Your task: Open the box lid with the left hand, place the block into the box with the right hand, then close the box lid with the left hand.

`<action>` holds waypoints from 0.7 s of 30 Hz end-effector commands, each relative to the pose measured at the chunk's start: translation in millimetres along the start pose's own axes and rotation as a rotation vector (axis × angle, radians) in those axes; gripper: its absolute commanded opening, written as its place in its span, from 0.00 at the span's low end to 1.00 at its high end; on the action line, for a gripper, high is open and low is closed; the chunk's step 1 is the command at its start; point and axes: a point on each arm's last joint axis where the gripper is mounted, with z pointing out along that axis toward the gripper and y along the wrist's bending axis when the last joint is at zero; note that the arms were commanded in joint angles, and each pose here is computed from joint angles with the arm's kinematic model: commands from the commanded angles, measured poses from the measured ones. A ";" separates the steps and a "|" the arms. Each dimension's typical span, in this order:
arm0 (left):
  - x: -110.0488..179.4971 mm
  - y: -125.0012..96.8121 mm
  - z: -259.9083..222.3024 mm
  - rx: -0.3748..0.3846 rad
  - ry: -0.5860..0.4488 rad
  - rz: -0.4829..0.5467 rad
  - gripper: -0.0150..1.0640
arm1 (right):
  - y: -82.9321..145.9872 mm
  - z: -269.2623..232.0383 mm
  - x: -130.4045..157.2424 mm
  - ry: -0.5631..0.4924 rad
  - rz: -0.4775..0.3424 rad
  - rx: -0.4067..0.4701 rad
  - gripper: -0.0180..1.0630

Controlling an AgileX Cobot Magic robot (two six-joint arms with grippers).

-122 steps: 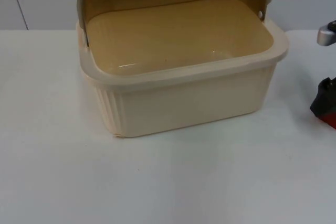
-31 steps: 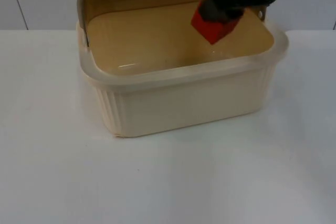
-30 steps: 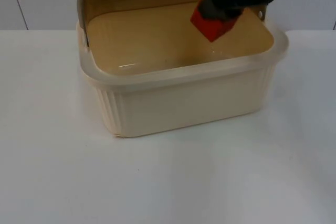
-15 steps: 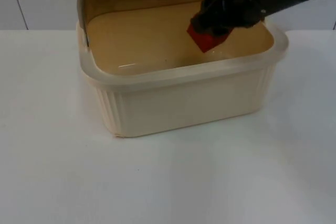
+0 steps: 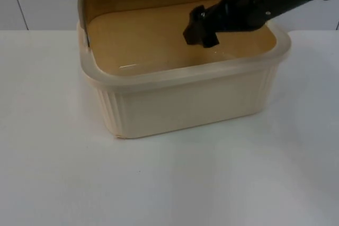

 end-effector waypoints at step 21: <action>-0.2 0.7 -0.5 -0.002 -0.003 -0.002 0.55 | -12.3 -187.8 -62.9 -0.175 0.099 0.025 0.99</action>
